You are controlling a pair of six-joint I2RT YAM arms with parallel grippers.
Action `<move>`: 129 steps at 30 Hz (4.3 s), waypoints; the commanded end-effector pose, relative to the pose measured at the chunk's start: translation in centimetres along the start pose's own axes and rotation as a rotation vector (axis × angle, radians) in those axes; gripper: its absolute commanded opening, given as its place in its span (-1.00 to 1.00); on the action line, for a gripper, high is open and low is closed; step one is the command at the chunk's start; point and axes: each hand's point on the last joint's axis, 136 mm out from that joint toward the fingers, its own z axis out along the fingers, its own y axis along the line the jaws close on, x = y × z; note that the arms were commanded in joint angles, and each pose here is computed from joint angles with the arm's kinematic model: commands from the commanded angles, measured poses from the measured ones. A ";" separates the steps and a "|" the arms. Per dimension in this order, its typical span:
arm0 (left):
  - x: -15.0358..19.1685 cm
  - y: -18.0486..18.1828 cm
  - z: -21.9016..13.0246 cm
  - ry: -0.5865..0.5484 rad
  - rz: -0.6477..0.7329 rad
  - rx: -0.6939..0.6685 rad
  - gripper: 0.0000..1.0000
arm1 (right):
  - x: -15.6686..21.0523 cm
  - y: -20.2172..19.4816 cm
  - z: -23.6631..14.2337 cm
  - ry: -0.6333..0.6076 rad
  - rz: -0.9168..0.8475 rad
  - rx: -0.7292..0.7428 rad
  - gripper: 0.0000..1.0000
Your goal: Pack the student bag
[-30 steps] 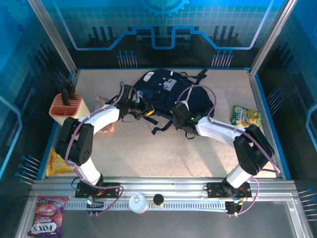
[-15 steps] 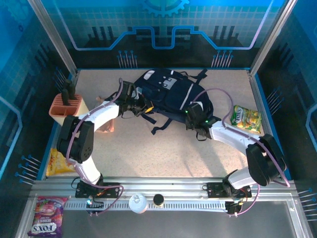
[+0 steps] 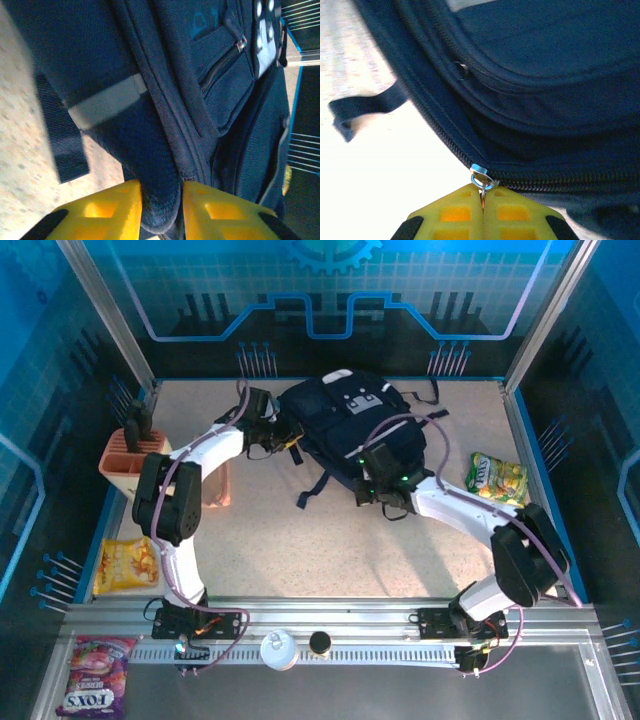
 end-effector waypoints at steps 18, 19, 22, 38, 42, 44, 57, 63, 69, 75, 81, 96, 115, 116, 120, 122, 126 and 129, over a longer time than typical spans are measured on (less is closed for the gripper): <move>7.2 1.5 -4.3 0.043 -0.235 0.155 0.57 | -1.8 12.8 4.2 0.124 0.003 -0.329 -1.00; 7.4 1.4 -4.1 0.051 -0.236 0.161 0.57 | -1.8 12.8 4.3 0.126 0.005 -0.328 -1.00; 7.7 1.5 -3.1 0.070 -0.241 0.148 0.56 | -1.5 12.8 4.3 0.136 0.010 -0.329 -1.00; 8.6 2.7 0.5 0.125 -0.261 0.101 -0.20 | -0.7 11.6 4.2 0.182 -0.008 -0.263 -1.00; 8.4 2.9 0.8 0.121 -0.244 0.081 -0.53 | 0.0 9.3 3.3 0.208 -0.035 -0.149 -1.00; 8.2 3.1 0.9 0.114 -0.237 0.070 -0.67 | 0.5 7.6 2.5 0.218 -0.048 -0.072 -1.00; 6.8 3.5 0.6 0.080 -0.200 0.049 -0.97 | 2.5 -2.9 -1.9 0.195 0.074 0.181 -1.00; 6.4 3.7 0.0 0.072 -0.197 0.048 -1.00 | 2.1 -6.8 -2.1 0.181 0.106 0.267 -1.00; 5.1 3.4 -0.6 0.059 -0.154 0.039 -0.98 | 1.0 -4.8 -1.4 0.171 0.064 0.169 -1.00; 1.9 4.6 -2.2 -0.010 -0.135 -0.025 -0.59 | -1.0 2.3 -0.1 0.145 -0.065 0.007 -1.00; 1.4 6.7 -5.9 -0.070 -0.171 -0.079 0.08 | -3.0 10.1 1.2 0.118 -0.129 -0.171 -1.00; 8.2 7.0 -7.6 0.039 -0.349 -0.130 0.27 | -1.8 15.5 2.4 0.163 -0.136 -0.334 -1.00; 7.2 8.6 -3.6 0.120 -0.244 -0.271 -0.61 | 3.0 9.2 2.8 0.242 -0.062 -0.055 -1.00; 7.2 8.7 -3.6 0.120 -0.241 -0.276 -0.70 | 3.2 8.3 2.8 0.239 -0.055 -0.015 -1.00; 6.6 8.2 -3.8 0.108 -0.232 -0.260 -0.92 | 4.0 5.3 2.3 0.219 -0.026 0.109 -1.00; 6.2 7.7 -4.2 0.096 -0.221 -0.251 -0.99 | 4.0 4.0 2.1 0.201 0.001 0.148 -1.00; 5.4 7.0 -5.3 0.069 -0.206 -0.238 -1.00 | 3.3 1.1 1.2 0.148 0.055 0.209 -1.00; 4.9 6.5 -6.2 0.055 -0.200 -0.224 -1.00 | 2.3 -0.3 0.7 0.116 0.075 0.203 -1.00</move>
